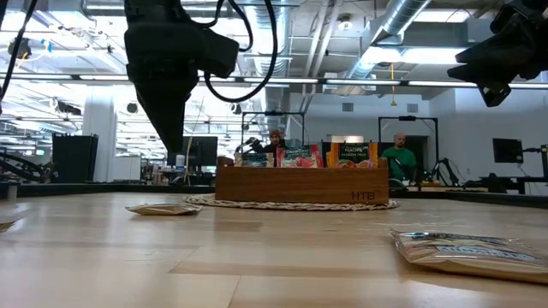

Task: Pick & Place Tea
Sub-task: Put the brown tea bag into the left section of the wooden organizer

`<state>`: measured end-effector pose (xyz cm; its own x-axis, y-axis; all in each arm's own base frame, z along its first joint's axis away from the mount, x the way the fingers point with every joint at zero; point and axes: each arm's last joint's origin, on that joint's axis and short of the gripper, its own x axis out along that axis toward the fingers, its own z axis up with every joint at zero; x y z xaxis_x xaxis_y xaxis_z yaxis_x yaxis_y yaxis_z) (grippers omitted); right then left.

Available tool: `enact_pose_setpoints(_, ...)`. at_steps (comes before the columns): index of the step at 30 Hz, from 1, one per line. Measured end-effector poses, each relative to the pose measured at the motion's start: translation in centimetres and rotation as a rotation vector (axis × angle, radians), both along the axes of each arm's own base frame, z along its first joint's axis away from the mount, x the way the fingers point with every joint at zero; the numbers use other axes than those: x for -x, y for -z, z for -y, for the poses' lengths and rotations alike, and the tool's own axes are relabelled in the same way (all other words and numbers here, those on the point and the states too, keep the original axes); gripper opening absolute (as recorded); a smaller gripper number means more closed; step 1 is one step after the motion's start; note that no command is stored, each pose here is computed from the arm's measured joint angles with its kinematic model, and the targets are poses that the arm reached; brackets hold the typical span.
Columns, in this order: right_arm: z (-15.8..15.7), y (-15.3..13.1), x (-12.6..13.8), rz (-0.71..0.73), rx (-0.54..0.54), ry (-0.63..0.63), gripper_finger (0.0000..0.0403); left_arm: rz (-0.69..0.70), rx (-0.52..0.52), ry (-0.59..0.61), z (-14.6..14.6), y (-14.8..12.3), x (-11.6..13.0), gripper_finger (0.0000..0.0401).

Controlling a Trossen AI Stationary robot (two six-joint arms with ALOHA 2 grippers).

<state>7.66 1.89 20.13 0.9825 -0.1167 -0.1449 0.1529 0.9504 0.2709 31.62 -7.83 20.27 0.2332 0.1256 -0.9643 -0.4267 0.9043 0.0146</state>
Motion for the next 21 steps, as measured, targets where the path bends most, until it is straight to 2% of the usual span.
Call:
enact_pose_setpoints(10,0.0,0.0,0.0,0.000,0.000,0.000,0.0123,0.000,-0.028,0.013,-0.2,0.4,0.1,0.0194)
enact_pose_setpoints(15,0.0,0.0,0.0,0.000,0.000,0.000,0.0123,-0.010,-0.040,0.055,-0.3,1.2,0.4,0.0220)
enact_pose_setpoints(21,0.0,0.0,0.0,0.000,0.000,0.000,0.0123,-0.002,-0.047,0.143,-0.3,1.6,0.3,0.0232)
